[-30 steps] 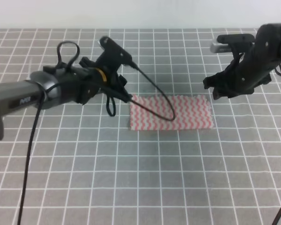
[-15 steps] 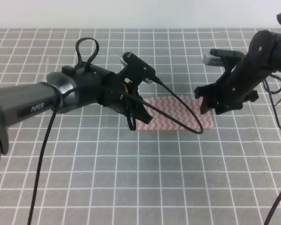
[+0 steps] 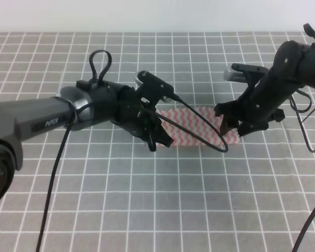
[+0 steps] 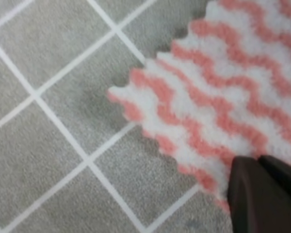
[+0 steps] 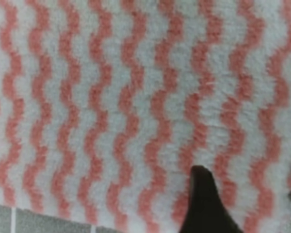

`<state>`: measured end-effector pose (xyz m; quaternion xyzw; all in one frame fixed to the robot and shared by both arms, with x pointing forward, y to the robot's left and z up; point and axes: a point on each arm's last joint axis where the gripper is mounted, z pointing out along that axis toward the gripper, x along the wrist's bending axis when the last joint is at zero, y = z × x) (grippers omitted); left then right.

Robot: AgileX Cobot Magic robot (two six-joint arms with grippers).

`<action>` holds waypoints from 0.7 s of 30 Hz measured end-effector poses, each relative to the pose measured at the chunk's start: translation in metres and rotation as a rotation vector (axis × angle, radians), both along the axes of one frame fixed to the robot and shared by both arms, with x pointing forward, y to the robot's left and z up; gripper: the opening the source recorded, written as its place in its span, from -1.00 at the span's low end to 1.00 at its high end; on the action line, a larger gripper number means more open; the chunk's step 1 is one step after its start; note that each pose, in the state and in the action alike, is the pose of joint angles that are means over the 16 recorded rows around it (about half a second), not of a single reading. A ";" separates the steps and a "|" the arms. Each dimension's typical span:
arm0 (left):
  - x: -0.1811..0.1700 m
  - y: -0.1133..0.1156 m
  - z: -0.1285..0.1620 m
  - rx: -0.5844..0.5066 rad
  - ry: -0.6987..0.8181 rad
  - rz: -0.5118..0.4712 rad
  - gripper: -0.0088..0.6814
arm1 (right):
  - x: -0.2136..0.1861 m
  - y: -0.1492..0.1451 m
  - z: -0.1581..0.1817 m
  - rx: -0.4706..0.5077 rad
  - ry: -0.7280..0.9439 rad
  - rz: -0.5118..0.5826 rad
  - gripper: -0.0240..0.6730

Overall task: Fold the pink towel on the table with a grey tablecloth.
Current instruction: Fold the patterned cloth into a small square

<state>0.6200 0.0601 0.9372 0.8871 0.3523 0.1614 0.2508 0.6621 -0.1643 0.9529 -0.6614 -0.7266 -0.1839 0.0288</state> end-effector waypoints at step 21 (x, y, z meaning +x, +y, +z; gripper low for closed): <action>0.000 -0.001 -0.012 0.014 0.037 -0.004 -0.98 | 0.000 0.004 0.010 0.036 -0.044 0.043 -0.89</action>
